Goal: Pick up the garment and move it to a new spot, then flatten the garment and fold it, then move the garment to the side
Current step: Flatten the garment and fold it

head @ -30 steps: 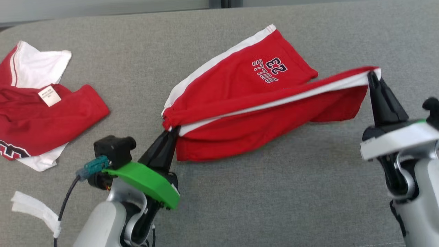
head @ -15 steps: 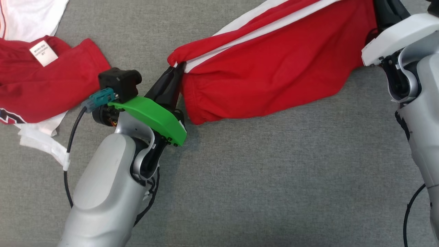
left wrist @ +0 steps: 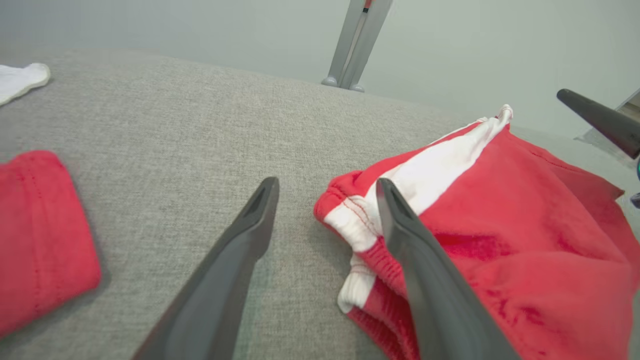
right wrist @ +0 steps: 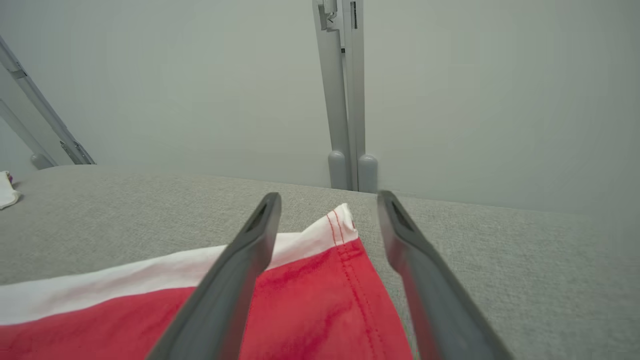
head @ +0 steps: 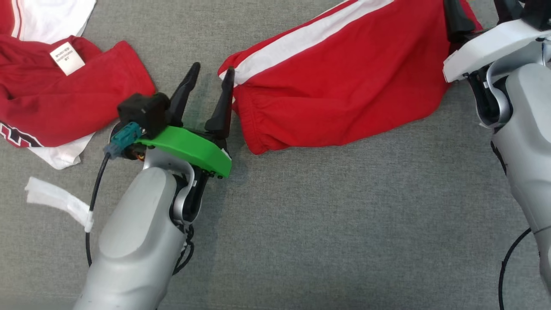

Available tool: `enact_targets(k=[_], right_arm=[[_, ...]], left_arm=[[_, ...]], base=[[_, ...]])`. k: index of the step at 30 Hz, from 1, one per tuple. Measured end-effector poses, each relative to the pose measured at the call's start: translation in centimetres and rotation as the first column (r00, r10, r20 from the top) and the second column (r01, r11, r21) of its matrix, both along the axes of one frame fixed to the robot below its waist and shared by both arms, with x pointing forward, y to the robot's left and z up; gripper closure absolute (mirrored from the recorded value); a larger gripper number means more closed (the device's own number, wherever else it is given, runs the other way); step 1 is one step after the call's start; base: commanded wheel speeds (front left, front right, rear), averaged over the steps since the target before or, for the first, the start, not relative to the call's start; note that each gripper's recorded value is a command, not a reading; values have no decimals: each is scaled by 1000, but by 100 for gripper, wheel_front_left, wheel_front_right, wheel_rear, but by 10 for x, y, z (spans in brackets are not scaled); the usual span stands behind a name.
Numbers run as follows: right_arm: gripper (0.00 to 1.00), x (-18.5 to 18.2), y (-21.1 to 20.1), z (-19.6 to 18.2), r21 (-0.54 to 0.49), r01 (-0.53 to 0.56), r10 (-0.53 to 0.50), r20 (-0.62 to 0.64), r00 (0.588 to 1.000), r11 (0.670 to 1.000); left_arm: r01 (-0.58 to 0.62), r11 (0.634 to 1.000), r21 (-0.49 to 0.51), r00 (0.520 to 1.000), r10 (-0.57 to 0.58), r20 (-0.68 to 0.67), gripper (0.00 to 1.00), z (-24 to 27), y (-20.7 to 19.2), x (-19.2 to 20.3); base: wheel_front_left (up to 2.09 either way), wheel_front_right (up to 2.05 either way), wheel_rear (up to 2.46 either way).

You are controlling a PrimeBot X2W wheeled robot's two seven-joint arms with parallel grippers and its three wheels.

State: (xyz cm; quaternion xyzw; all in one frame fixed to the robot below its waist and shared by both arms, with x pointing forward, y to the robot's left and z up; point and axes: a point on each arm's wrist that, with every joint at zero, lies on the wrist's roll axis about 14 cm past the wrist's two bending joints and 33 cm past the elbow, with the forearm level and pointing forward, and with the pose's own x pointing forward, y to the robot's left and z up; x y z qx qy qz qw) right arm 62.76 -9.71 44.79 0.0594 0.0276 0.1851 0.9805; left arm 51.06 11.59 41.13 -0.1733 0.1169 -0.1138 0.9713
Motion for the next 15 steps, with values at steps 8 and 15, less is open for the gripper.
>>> enact_targets(k=[8,15], right_arm=[[0,-42,-15,44,27,21,-25,154,988,999],[0,-87,-37,59,16,69,-70,192,979,998]], left_arm=[[-175,980,92,967,154,205,0,49,33,10],[-204,964,169,937,142,319,0,78,38,-3]], base=[[0,0,0],[0,0,0]])
